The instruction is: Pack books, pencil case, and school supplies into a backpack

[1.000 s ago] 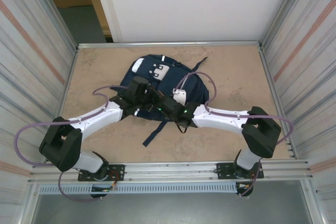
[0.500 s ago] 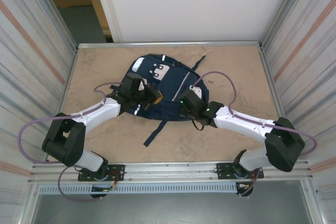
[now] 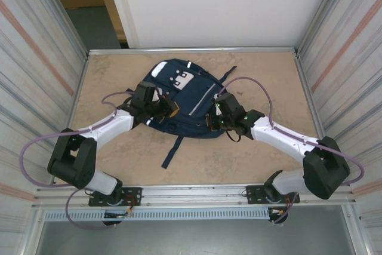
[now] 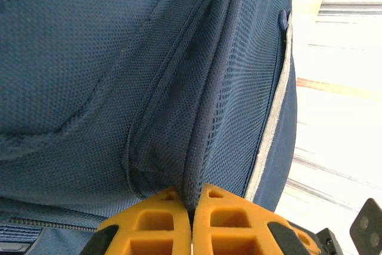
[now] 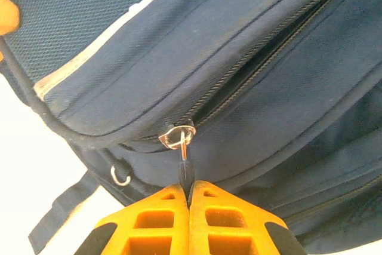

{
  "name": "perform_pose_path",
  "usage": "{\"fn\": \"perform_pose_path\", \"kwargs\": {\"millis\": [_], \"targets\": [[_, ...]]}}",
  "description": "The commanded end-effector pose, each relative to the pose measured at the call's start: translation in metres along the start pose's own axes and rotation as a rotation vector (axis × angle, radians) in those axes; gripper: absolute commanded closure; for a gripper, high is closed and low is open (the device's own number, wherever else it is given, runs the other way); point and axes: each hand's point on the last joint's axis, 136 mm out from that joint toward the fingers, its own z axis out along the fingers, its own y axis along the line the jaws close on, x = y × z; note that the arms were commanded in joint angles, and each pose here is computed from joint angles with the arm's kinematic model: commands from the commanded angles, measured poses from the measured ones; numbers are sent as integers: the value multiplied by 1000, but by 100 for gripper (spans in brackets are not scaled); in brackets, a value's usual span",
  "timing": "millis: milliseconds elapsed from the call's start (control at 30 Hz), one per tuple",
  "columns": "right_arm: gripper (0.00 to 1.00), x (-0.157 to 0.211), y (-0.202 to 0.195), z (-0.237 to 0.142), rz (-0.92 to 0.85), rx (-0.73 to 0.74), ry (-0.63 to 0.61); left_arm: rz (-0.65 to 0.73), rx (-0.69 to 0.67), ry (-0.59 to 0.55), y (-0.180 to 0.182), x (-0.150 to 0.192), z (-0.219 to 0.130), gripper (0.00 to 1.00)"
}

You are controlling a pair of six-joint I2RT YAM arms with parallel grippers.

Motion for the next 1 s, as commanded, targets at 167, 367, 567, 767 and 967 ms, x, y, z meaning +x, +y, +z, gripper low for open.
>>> {"fn": "perform_pose_path", "kwargs": {"millis": [167,367,567,767,967], "targets": [[100,-3,36,-4,-133,-222,18,58,9,3,9,-54,-11,92],[100,-28,102,17,-193,-278,-37,96,7,19,-4,-85,0,81],[81,-44,85,22,-155,-190,-43,9,-12,60,5,-78,-6,54],[50,-40,37,19,-57,-259,53,-32,-97,-18,20,-47,-29,48],[47,-40,36,37,-155,-269,113,-27,-134,-79,17,-27,-14,47]]}}
